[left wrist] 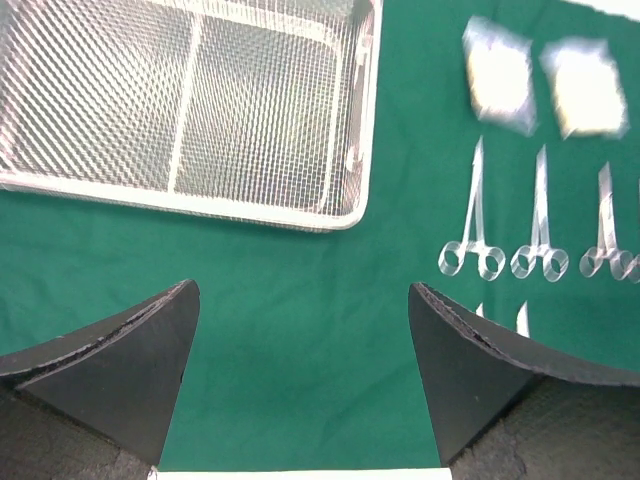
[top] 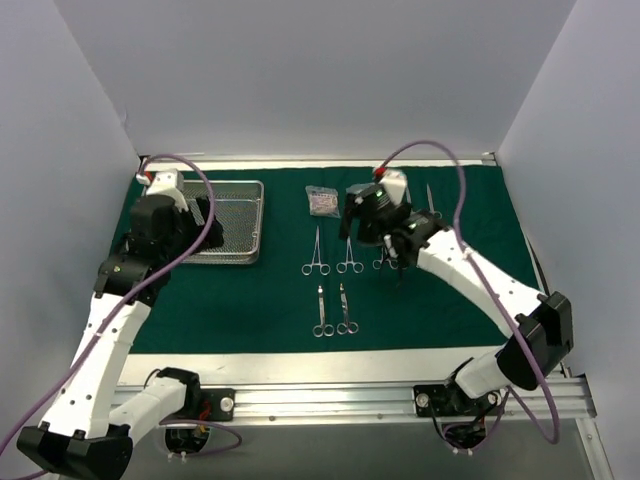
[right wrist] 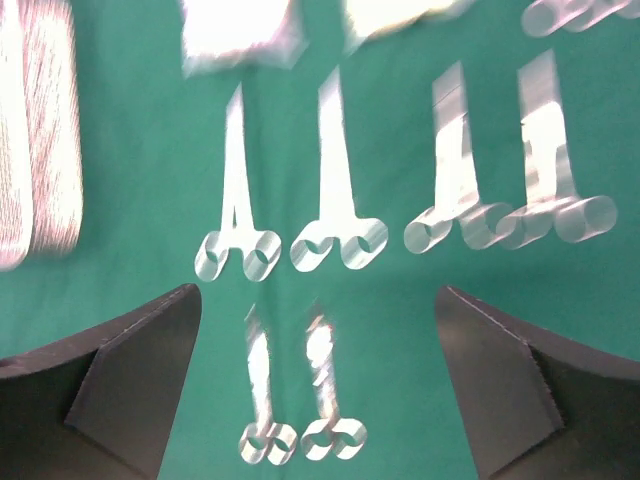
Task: Open and lay out the surgical kit
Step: Reset both arms
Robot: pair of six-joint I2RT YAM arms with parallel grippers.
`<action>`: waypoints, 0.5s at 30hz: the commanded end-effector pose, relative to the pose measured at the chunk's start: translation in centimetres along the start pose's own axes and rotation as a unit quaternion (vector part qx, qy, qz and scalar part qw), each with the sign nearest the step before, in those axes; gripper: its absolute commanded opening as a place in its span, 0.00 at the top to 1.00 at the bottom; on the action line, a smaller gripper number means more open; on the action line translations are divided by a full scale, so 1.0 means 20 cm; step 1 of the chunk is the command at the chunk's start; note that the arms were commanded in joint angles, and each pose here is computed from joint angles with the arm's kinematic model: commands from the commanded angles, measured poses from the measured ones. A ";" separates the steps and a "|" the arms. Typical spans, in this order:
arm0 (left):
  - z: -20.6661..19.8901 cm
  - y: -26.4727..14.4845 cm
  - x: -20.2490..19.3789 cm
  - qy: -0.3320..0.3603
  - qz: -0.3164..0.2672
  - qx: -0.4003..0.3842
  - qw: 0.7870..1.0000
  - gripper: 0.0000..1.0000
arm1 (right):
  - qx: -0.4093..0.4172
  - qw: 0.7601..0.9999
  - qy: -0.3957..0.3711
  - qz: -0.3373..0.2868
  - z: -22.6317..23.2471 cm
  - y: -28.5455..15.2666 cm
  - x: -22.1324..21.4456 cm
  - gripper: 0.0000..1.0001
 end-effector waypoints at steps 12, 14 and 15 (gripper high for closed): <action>0.10 -0.62 0.53 -0.016 -0.215 0.073 0.974 0.06 | -0.223 0.929 0.105 -0.276 -0.95 -0.93 0.79 0.00; 0.12 -0.74 0.56 -0.007 -0.245 0.076 0.966 0.06 | -0.228 0.913 0.106 -0.321 -0.97 -1.10 0.80 0.00; 0.15 -0.79 0.58 -0.009 -0.261 0.096 0.960 0.06 | -0.234 0.907 0.093 -0.337 -0.99 -1.18 0.80 0.00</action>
Point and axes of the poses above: each gripper's point midway between its finger pads, its own y axis out along the fingers, its own z axis along the line the jaws close on, x = y × z, the point moved 5 cm from there along -y, back along the fingers, and after that the axes turned 2 degrees about -y, right-handed, at the moved point
